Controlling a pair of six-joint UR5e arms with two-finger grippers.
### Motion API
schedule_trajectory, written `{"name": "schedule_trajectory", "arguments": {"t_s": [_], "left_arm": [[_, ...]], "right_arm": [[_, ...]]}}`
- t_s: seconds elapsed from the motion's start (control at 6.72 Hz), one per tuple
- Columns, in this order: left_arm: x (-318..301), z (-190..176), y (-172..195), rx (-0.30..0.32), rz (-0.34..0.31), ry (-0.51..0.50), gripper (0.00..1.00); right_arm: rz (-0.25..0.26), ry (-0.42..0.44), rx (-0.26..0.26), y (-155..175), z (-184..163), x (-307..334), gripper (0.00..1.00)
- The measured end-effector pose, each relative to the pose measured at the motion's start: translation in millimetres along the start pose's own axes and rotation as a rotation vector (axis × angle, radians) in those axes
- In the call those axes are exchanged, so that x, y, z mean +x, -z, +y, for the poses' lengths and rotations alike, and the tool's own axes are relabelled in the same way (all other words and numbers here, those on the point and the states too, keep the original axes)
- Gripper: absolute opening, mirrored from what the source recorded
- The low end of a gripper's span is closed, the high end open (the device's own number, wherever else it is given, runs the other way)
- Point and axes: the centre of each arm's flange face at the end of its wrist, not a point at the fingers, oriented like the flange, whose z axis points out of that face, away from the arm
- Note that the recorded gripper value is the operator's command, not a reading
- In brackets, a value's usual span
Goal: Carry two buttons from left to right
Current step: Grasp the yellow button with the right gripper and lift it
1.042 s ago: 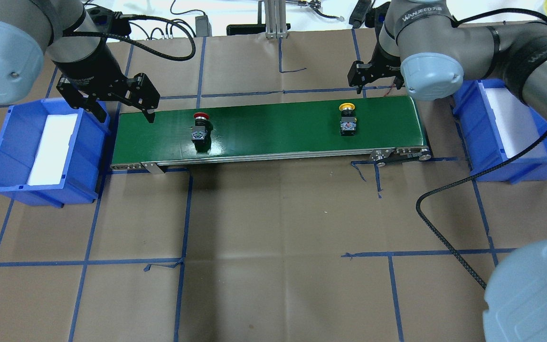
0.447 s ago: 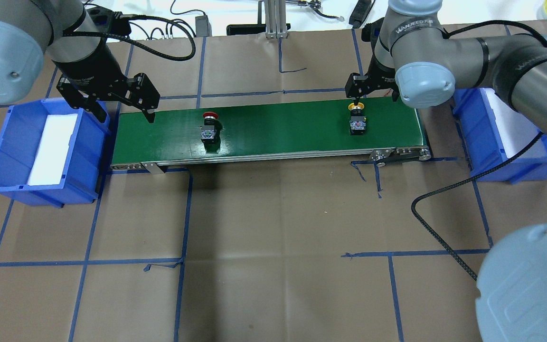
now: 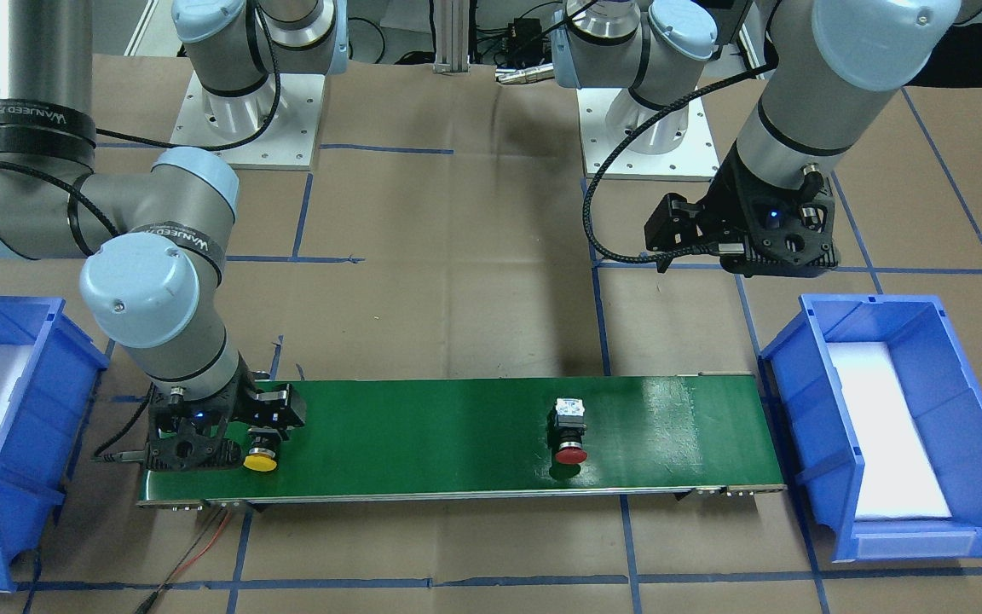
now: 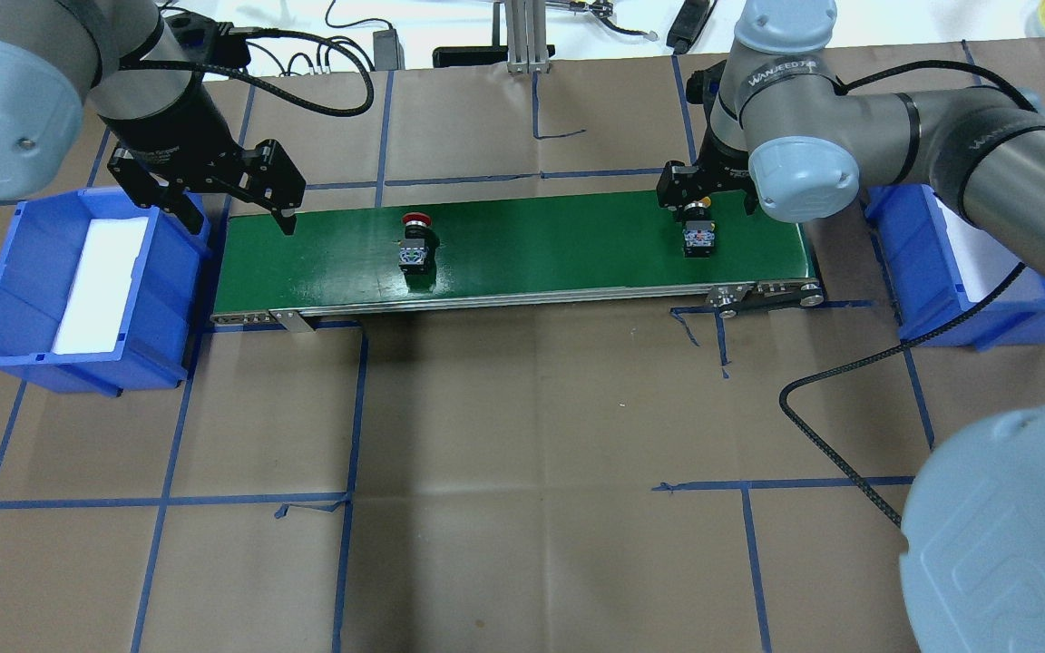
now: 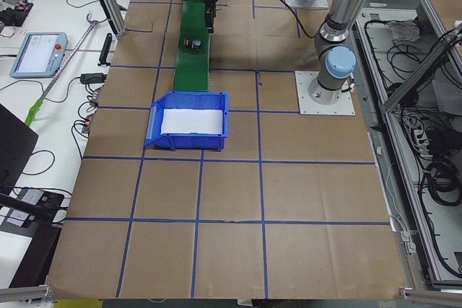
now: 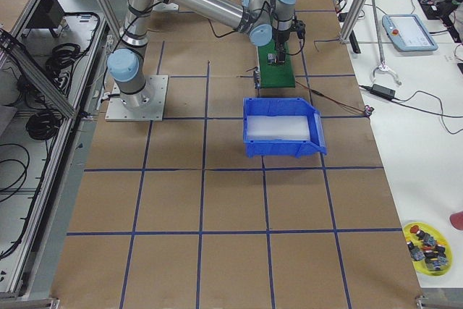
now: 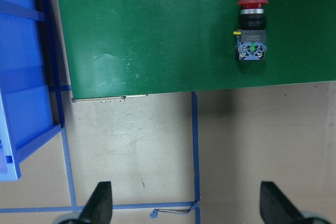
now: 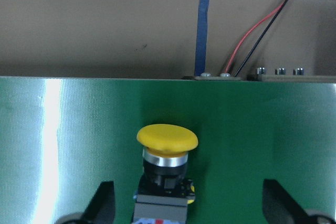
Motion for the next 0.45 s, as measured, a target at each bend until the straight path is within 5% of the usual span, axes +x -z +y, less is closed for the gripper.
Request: {"name": "schedule_trajectory", "arguments": {"t_s": [0.3, 0.45], "left_arm": [[0.0, -0.1, -0.1, -0.001, 0.001, 0.001, 1.00], [0.1, -0.1, -0.1, -0.001, 0.001, 0.001, 1.00]], "right_arm": [[0.003, 0.001, -0.018, -13.6, -2.2, 0.2, 0.25], [0.014, 0.001, -0.025, -16.0, -2.4, 1.7, 0.07]]}}
